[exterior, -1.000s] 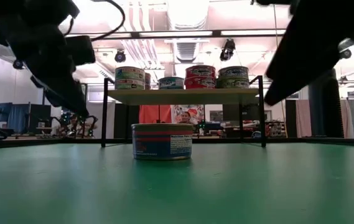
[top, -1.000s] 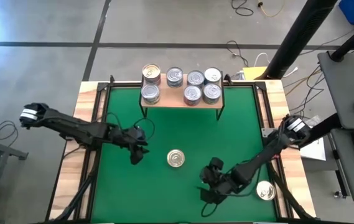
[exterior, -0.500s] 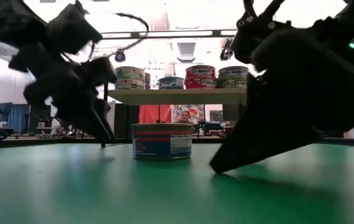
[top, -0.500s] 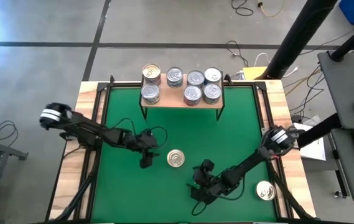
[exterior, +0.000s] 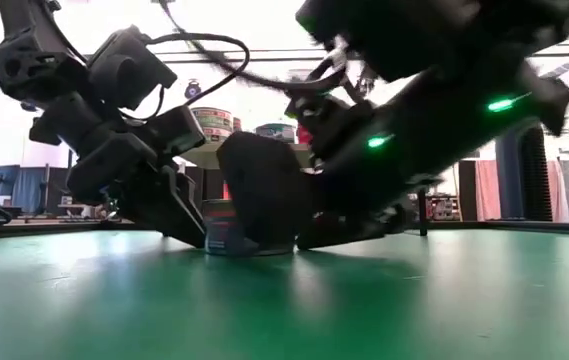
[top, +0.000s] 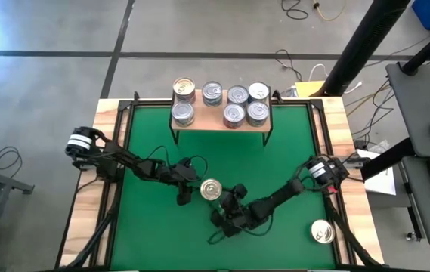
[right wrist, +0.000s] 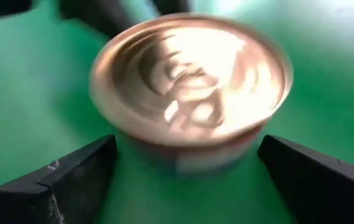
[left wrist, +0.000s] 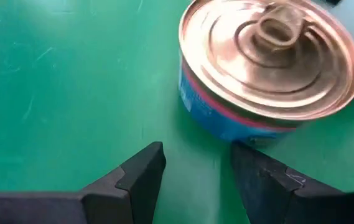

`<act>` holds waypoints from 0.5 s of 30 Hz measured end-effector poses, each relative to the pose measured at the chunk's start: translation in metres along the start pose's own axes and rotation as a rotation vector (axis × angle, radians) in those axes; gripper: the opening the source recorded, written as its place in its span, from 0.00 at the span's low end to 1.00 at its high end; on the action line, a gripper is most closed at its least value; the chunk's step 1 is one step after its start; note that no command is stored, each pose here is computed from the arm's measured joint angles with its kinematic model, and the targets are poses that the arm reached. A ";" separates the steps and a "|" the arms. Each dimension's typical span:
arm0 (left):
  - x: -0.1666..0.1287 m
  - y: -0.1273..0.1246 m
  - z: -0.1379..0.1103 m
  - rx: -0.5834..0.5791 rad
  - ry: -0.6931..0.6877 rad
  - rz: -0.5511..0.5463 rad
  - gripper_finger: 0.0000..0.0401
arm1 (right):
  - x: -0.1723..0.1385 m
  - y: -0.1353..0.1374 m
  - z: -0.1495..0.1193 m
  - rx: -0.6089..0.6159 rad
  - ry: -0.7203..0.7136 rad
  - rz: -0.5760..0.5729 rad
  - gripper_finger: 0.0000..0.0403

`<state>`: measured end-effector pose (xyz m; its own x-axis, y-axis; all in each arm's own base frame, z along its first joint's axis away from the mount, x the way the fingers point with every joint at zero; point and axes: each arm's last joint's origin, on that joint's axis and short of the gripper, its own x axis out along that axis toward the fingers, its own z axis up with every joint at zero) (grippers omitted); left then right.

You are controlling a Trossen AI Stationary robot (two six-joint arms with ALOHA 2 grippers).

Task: Stack canned seafood by type on shelf
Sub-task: Put the blue pink tuna can on the shelf

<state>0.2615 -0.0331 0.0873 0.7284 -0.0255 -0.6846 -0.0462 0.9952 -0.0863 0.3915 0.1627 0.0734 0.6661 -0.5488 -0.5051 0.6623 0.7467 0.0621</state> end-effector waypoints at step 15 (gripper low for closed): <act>0.000 -0.008 0.009 0.017 -0.076 -0.250 0.44 | 0.039 -0.017 0.025 0.033 -0.039 -0.054 0.99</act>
<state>0.2681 -0.0400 0.0941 0.7651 -0.2645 -0.5870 0.1531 0.9603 -0.2331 0.4143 0.1195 0.0741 0.6415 -0.6025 -0.4748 0.7081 0.7032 0.0645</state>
